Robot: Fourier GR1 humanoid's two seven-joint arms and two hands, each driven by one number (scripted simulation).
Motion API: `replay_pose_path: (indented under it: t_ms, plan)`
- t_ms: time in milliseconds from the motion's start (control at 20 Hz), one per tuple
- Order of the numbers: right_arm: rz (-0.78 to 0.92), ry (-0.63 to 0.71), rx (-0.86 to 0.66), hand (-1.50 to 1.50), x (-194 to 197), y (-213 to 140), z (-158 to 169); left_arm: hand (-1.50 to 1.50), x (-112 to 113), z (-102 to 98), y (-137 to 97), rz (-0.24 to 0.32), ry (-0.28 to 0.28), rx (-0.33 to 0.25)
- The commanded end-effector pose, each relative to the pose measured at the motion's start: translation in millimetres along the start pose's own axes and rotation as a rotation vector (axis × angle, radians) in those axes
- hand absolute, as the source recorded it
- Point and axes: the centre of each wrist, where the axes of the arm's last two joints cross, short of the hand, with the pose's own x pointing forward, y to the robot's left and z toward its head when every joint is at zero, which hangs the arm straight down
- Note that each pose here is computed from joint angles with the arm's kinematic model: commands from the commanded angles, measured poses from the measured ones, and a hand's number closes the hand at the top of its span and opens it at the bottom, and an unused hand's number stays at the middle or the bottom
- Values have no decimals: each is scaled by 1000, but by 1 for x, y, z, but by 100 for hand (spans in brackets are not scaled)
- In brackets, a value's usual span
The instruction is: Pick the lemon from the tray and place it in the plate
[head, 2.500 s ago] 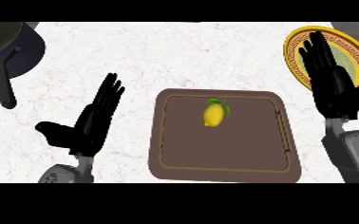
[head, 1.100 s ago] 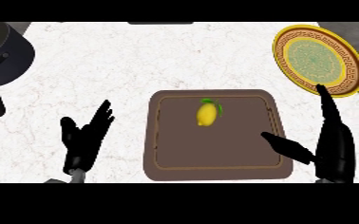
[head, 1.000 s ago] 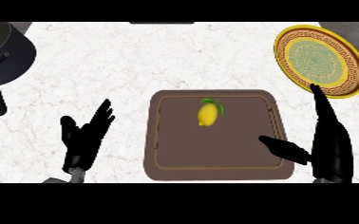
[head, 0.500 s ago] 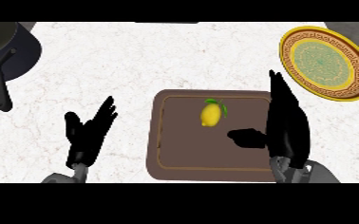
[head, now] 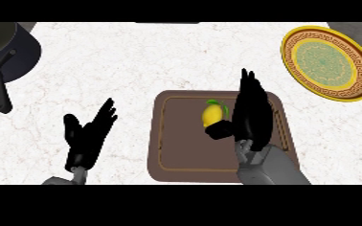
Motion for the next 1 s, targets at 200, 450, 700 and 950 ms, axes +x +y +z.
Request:
replay_pose_path:
  t_ms: [200, 450, 700, 950]
  plan:
    - [16, 171, 49, -150, 30, 21, -6, 0, 8, 4, 12, -1, -4, 1]
    - [88, 203, 39, -150, 20, 40, 1, 0, -15, 3, 3, -9, 6, 18]
    - [129, 246, 26, -150, 17, 43, -13, 0, -11, -5, 16, 21, -2, 4]
    - [148, 266, 56, -150, 2, 58, -22, 0, -5, -3, 15, -12, -6, 11]
